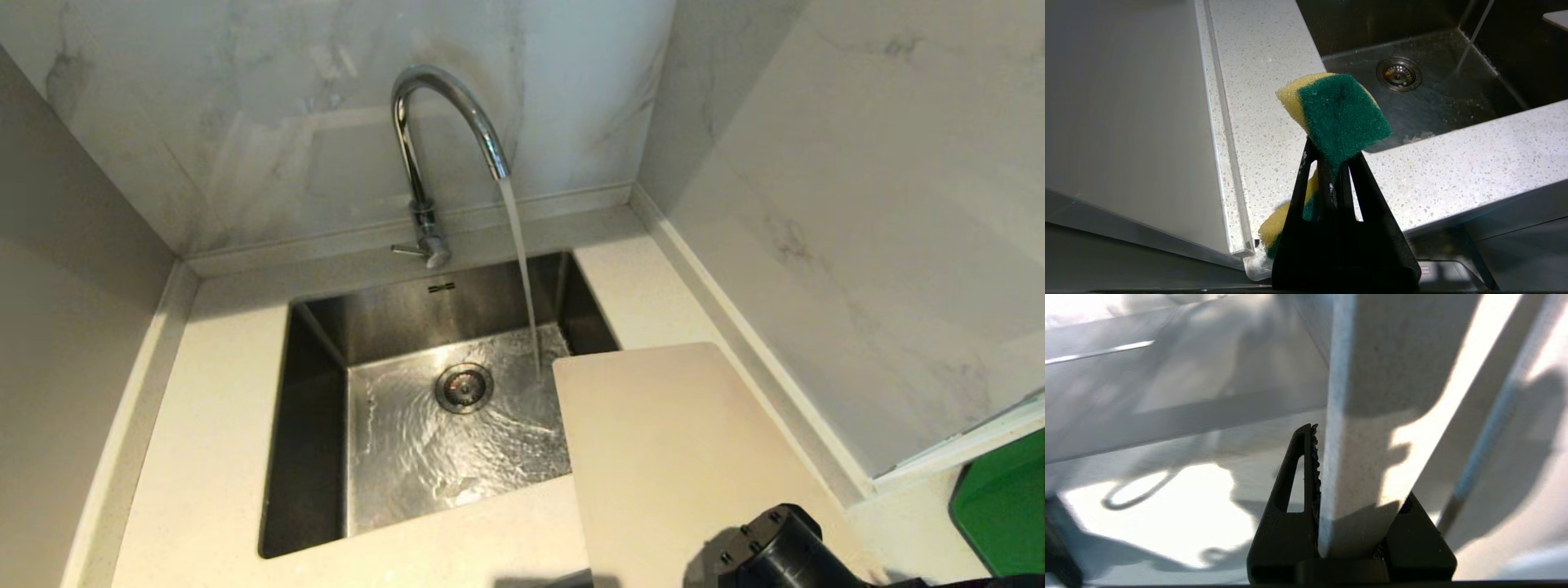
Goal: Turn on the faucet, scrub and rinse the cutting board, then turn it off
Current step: Pick up the cutting board
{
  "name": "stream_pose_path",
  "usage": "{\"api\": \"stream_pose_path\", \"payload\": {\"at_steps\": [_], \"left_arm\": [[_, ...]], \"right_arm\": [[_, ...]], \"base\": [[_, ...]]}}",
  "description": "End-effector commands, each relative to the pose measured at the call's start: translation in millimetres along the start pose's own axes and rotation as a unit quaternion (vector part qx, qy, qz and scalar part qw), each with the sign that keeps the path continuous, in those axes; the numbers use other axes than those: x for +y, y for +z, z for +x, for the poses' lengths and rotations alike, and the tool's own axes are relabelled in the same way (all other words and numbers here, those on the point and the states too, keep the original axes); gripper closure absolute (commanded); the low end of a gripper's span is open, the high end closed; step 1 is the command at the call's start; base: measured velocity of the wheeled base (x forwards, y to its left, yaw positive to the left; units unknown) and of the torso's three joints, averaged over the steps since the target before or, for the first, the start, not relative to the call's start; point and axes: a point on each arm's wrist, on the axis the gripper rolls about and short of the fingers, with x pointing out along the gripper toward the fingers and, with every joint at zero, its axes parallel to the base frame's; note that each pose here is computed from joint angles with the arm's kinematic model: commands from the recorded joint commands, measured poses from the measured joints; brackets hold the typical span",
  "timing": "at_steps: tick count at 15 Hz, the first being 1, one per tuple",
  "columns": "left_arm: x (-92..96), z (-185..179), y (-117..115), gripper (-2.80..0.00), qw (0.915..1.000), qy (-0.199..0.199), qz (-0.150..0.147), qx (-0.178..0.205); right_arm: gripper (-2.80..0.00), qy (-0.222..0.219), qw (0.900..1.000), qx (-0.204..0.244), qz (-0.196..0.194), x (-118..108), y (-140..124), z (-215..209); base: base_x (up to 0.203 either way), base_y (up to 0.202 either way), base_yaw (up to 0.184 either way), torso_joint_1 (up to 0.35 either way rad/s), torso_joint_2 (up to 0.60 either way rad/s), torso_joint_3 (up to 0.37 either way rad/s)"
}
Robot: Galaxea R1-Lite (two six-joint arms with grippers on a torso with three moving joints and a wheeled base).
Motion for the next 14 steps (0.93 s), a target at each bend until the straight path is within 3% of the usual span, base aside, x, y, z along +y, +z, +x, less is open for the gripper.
{"api": "stream_pose_path", "payload": {"at_steps": [1,3,6,8,14], "left_arm": [[0.0,0.0,0.0,0.0,1.0,0.0,0.0,0.0],[0.0,0.0,0.0,0.0,1.0,0.0,0.0,0.0],[0.0,0.0,0.0,0.0,1.0,0.0,0.0,0.0],[0.0,0.0,0.0,0.0,1.0,0.0,0.0,0.0],[0.0,0.1,0.1,0.0,1.0,0.0,0.0,0.0]], "right_arm": [[0.0,-0.017,1.0,-0.001,-0.009,-9.4,-3.4,-19.0],[0.0,-0.027,0.999,0.01,-0.016,-12.3,-5.7,-27.1],[0.0,-0.046,0.996,0.042,-0.068,-17.5,-16.2,-43.3],[0.0,-0.062,0.993,0.049,-0.084,-22.3,-18.5,-51.3],[0.0,-0.121,0.981,0.081,-0.132,-24.4,-26.6,-73.1]], "base": [[0.0,0.0,0.0,0.0,0.0,0.0],[0.0,0.0,0.0,0.0,0.0,0.0],[0.0,0.0,0.0,0.0,0.0,0.0],[0.0,0.0,0.0,0.0,0.0,0.0],[0.0,0.0,0.0,0.0,0.0,0.0]]}}
